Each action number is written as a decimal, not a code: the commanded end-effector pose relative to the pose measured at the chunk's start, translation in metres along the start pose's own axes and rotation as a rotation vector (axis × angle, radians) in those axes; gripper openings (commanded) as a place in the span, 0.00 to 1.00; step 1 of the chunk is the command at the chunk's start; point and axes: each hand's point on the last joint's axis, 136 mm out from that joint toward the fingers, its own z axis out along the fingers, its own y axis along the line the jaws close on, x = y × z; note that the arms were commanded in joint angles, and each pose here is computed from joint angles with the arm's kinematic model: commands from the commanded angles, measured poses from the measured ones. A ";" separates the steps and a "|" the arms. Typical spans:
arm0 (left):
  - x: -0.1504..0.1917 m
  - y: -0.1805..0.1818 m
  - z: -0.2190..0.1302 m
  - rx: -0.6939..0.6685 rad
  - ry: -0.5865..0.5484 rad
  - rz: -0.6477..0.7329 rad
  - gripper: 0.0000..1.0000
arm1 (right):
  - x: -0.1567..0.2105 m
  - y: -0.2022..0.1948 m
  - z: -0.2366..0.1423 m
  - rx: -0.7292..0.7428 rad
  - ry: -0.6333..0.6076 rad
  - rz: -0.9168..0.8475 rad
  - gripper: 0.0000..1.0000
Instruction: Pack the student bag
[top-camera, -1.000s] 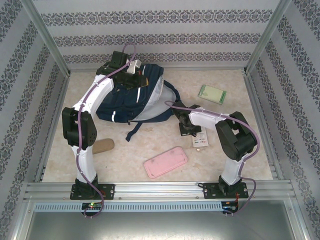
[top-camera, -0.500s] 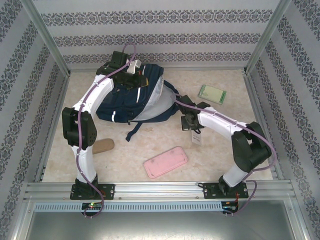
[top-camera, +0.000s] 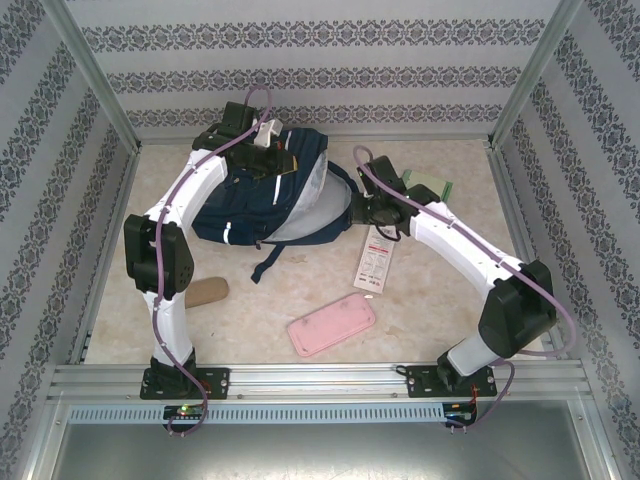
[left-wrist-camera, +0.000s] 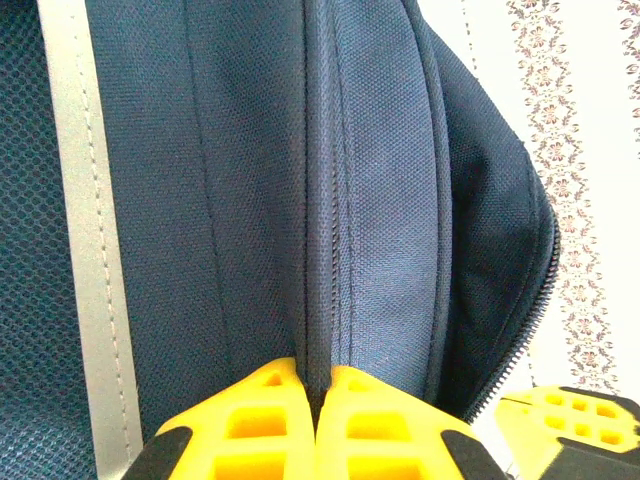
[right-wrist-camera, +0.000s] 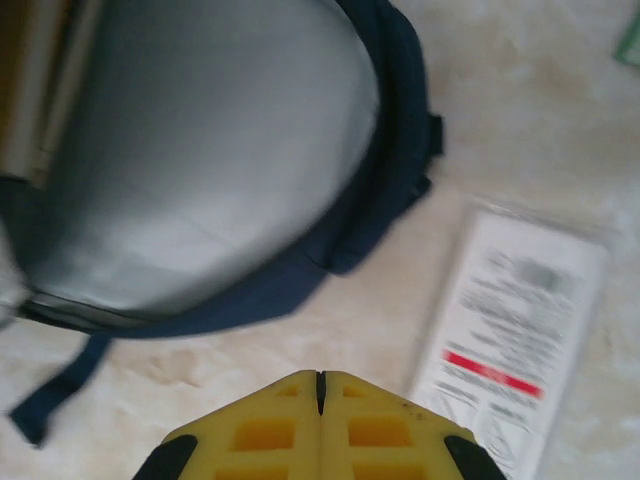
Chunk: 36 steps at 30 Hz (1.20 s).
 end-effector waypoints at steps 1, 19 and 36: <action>-0.013 -0.045 -0.020 0.120 -0.053 0.061 0.00 | -0.030 0.029 0.004 -0.140 -0.043 0.071 0.00; 0.024 -0.014 0.008 -0.078 0.047 0.085 0.36 | 0.057 -0.084 0.043 0.046 0.127 0.350 0.33; 0.182 -0.069 0.147 -0.040 0.404 0.202 0.16 | 0.111 -0.136 0.064 -0.080 0.124 0.593 0.46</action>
